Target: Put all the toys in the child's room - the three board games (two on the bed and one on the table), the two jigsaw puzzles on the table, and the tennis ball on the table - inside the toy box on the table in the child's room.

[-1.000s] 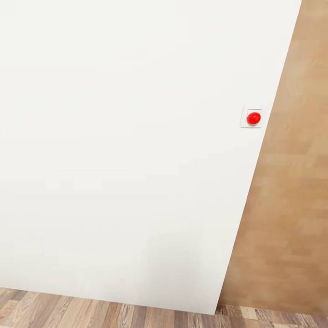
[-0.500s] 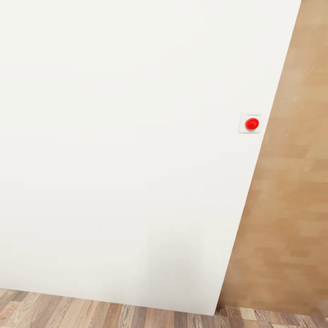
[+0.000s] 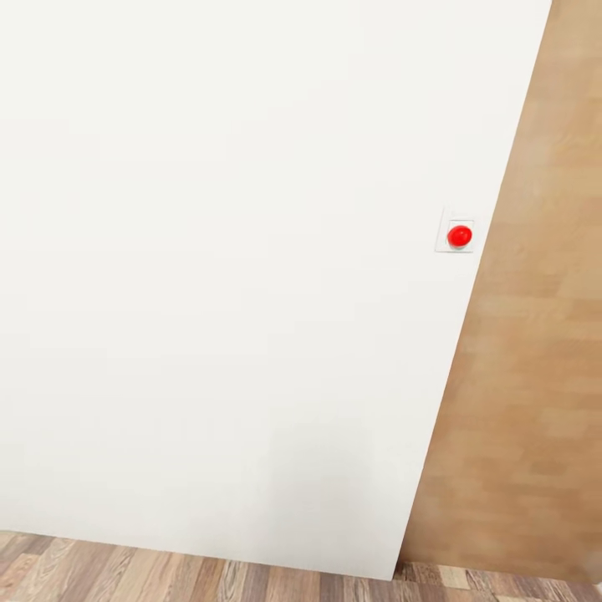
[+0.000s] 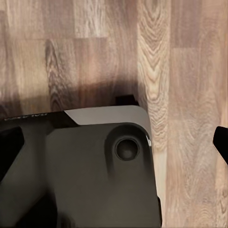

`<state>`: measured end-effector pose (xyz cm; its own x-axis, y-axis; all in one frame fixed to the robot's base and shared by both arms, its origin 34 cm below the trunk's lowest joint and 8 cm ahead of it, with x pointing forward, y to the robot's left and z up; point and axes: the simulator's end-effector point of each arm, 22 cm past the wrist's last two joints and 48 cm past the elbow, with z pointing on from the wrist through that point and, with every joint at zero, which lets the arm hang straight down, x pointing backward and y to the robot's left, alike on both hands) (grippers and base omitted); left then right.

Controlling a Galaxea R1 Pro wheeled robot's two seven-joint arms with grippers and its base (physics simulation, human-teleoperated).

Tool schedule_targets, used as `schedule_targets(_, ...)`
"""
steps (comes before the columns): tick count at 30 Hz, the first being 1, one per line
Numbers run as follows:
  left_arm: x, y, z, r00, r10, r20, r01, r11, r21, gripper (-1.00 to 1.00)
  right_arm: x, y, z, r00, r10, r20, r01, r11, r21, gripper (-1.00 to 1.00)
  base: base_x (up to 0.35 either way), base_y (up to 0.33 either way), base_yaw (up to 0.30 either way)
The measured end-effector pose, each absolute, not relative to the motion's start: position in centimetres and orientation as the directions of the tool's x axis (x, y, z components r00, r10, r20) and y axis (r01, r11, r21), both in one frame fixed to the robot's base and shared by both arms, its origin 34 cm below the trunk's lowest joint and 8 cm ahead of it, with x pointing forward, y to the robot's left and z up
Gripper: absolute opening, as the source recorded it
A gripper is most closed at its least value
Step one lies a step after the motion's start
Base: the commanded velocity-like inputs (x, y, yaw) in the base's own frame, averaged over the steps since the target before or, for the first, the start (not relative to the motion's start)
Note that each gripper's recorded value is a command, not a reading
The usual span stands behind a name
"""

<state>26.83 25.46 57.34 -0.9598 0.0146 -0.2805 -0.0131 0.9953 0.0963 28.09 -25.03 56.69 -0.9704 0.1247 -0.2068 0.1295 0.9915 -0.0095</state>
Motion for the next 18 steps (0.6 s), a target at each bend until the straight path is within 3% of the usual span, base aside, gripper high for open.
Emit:
schedule_targets(9,34.4,25.3,60.0,-0.95,0.003,-0.312,-0.027,0.995,0.092,1.0,31.1,-25.9,58.4,-0.964,0.125,-0.235,0.141,0.989,-0.05,1.0,0.0,0.0,0.0)
schedule_targets(18,36.3,24.8,61.5,-0.944,-0.001,-0.329,-0.031,0.996,0.084,1.0,31.5,-26.1,59.5,-0.96,0.123,-0.252,0.142,0.988,-0.057,1.0,0.0,0.0,0.0)
